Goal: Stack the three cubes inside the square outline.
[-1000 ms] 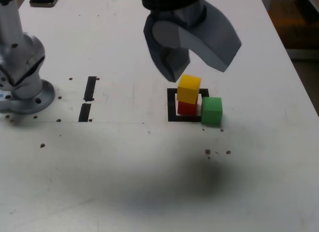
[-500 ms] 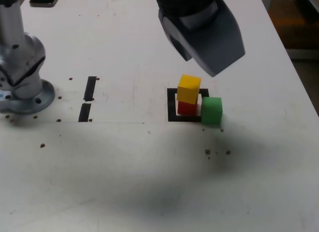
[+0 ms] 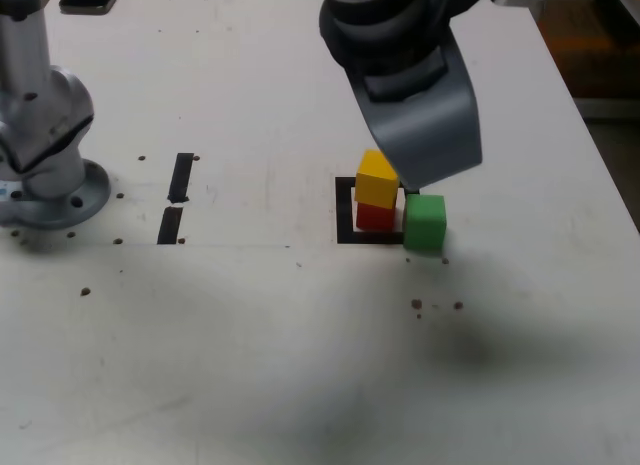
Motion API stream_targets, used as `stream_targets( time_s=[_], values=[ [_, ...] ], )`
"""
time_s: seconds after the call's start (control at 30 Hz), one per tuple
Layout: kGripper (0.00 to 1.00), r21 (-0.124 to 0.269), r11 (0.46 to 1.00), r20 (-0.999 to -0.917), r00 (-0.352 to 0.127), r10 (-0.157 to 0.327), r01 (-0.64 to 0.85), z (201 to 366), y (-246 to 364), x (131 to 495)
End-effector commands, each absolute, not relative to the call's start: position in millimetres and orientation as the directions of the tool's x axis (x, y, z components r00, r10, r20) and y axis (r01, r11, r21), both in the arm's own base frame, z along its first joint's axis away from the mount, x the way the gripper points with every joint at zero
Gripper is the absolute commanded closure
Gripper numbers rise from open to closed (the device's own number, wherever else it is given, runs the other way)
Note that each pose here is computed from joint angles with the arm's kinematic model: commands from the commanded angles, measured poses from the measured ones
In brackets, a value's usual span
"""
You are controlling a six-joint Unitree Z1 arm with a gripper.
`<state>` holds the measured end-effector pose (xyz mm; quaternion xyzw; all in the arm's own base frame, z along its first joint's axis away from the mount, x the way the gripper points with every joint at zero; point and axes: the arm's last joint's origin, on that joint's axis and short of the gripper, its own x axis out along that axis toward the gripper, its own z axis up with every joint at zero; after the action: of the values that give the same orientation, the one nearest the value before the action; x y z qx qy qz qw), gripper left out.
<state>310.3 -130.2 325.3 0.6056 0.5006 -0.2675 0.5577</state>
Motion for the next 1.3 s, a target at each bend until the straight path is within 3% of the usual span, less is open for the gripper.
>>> stream_targets(
  time_s=[0.0,0.23,0.53,0.77,1.27],
  values=[
    [0.05,0.414,0.119,-0.8802,0.364,0.305,0.902,326.8,-134,314],
    [0.05,0.417,0.122,-0.8766,0.363,0.316,0.901,325.8,-135,326],
    [0.05,0.383,0.136,-0.8807,0.317,0.352,0.914,308.0,-115,348],
    [0.05,0.383,0.137,-0.8787,0.314,0.359,0.914,298.2,-108,360],
    [0.05,0.356,0.140,-0.8892,0.289,0.355,0.924,265.9,-107,361]
  ],
)
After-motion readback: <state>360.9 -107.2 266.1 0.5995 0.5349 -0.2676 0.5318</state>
